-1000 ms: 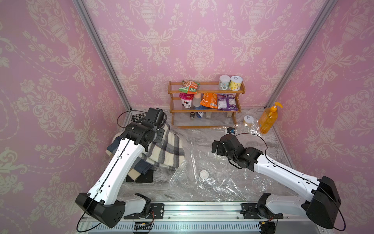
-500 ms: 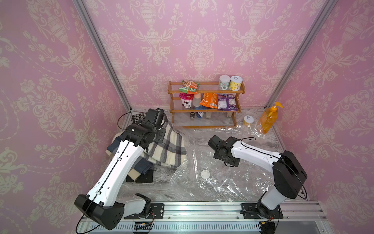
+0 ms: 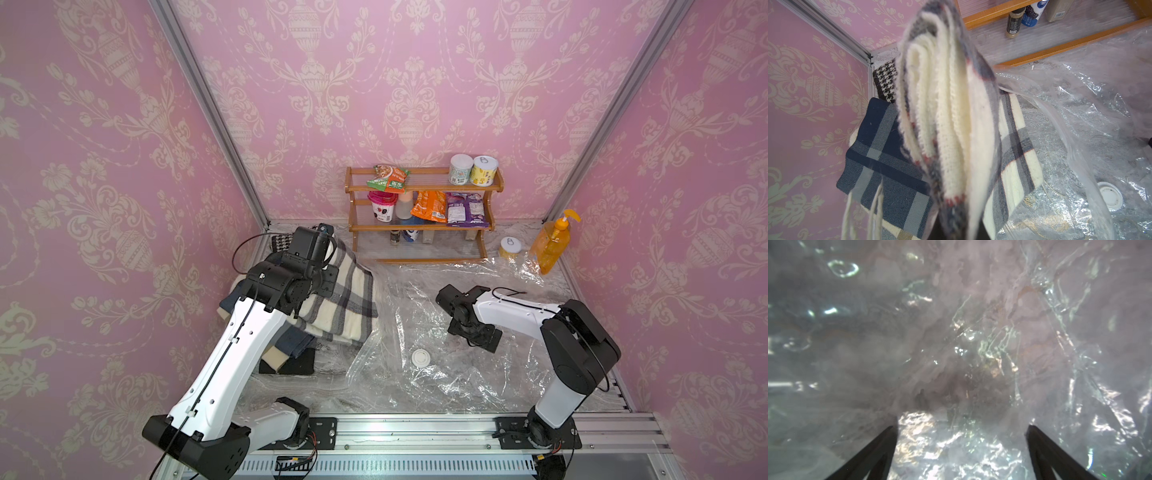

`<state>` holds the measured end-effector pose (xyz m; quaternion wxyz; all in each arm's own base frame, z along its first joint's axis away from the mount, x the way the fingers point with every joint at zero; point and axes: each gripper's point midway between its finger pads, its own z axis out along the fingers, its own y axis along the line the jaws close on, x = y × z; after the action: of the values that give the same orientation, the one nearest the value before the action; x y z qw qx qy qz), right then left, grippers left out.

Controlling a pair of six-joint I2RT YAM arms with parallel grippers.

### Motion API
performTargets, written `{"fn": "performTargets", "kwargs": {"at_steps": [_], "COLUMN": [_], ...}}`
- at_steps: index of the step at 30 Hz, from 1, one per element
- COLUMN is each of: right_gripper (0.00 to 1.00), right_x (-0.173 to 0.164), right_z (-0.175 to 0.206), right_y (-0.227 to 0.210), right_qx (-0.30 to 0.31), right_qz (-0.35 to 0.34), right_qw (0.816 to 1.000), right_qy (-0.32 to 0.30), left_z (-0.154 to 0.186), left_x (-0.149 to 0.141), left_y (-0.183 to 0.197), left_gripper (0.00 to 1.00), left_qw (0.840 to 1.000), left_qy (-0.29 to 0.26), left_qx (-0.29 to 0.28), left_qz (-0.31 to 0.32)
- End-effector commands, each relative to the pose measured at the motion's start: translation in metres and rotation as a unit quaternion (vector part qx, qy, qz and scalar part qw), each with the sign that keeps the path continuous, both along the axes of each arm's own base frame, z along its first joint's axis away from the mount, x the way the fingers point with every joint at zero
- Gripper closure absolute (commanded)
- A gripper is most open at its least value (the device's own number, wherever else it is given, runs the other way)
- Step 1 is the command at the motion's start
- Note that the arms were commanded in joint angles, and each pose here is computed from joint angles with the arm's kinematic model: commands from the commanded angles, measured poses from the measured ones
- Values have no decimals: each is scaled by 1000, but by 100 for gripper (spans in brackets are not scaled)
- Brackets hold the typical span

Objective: Take the scarf out of the vacuum bag
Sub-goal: Place the scarf at the center of the board.

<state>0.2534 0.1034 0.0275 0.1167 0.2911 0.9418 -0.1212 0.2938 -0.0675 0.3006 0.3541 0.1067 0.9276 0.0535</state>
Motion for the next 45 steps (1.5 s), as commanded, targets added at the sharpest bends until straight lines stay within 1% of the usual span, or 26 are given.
{"fn": "performTargets", "kwargs": {"at_steps": [1, 9, 14, 17, 23, 30, 36, 42, 45], "right_gripper": [0, 0, 0, 0, 0, 0, 0, 0, 0], "right_x": [0, -11, -15, -14, -13, -11, -11, -8, -7], "right_z": [-2, -9, -14, -14, -17, -18, -19, -19, -20], "right_y": [-10, -61, -82, -90, -92, -90, -87, -84, -79], "right_qx": [21, 6, 7, 9, 13, 21, 30, 38, 51], "right_qz": [4, -46, -68, -79, -83, -79, -74, -65, -63], "right_qw": [1000, 999, 998, 997, 996, 997, 997, 997, 997], "right_qy": [-16, 3, 15, 14, 15, 16, 17, 14, 13], "left_z": [13, 22, 21, 26, 46, 71, 80, 96, 98], "left_x": [4, 3, 3, 3, 7, 11, 20, 24, 28], "left_y": [-2, 2, 9, 15, 37, 57, 74, 91, 100], "left_gripper": [100, 100, 100, 100, 100, 100, 100, 100, 100], "left_qw": [999, 999, 999, 999, 994, 987, 982, 975, 973], "left_qy": [-30, -39, -37, -41, -60, -88, -93, -110, -105], "left_qx": [-17, -11, 7, 19, 64, 91, 99, 103, 104], "left_qz": [-4, 2, 11, 21, 60, 97, 130, 161, 175]}}
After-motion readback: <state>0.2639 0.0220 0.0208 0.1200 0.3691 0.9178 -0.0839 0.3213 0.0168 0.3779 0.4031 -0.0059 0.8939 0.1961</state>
